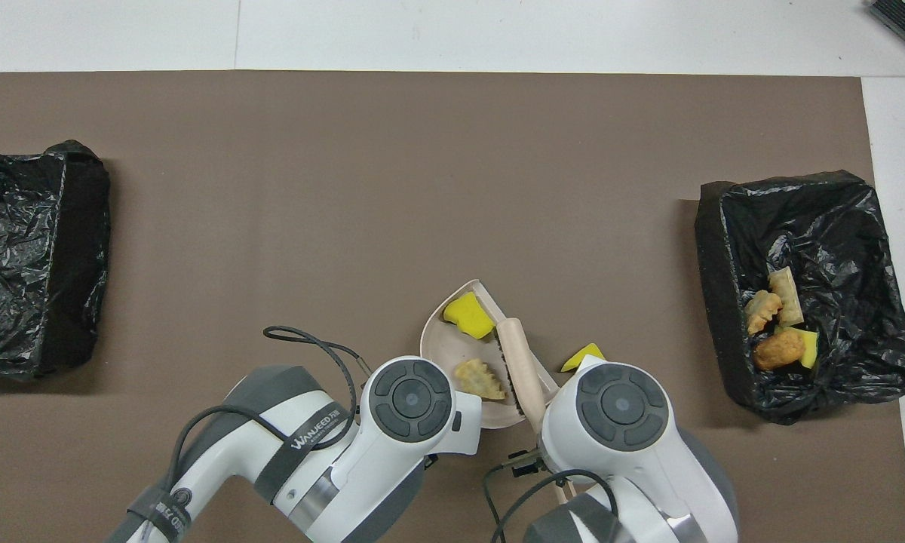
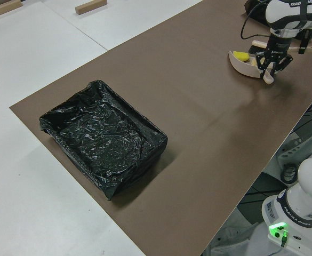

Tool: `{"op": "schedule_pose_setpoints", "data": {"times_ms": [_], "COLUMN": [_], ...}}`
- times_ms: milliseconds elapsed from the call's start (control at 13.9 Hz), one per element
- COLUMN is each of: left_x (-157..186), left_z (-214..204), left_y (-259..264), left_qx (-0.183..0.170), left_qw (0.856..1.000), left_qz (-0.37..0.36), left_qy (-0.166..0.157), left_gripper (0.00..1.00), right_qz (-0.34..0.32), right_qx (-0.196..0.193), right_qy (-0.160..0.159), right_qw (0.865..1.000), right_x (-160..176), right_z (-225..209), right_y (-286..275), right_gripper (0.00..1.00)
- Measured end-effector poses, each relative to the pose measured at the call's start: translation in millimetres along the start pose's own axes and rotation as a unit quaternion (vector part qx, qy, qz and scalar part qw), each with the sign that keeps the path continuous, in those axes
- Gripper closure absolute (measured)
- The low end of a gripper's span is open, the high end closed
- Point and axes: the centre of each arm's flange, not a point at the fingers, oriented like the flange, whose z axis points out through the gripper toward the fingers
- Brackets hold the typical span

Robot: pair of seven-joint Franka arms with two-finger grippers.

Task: Sweep and dump trash in bin
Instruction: 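Sweep sponge and bread into the dustpan with the right gripper's brush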

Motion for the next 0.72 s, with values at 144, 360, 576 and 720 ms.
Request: {"op": "schedule_pose_setpoints", "data": {"times_ms": [144, 360, 576, 720], "left_x": [0.1, 0.4, 0.4, 2.0], "left_z": [0.0, -0.2, -0.3, -1.4], "left_y": [0.6, 0.5, 0.2, 6.6], "left_qx": [0.000, 0.001, 0.014, 0.036], "left_qw": [1.000, 1.000, 0.999, 0.998], "left_qz": [0.001, 0.022, 0.042, 0.061], "left_qy": [0.000, 0.001, -0.002, -0.006], "left_gripper": [0.67, 0.67, 0.67, 0.67], "right_qz": [0.001, 0.013, 0.051, 0.075], "right_qx": [0.004, -0.012, -0.038, -0.034], "right_qy": [-0.001, -0.041, -0.060, -0.061], "right_qw": [1.000, 0.999, 0.996, 0.995], "right_x": [4.0, 3.4, 9.4, 14.6], "right_z": [-7.1, -5.3, -11.3, -12.9], "right_y": [-2.6, 14.4, 62.8, 92.7], "right_gripper": [0.74, 0.74, 0.74, 0.74]}}
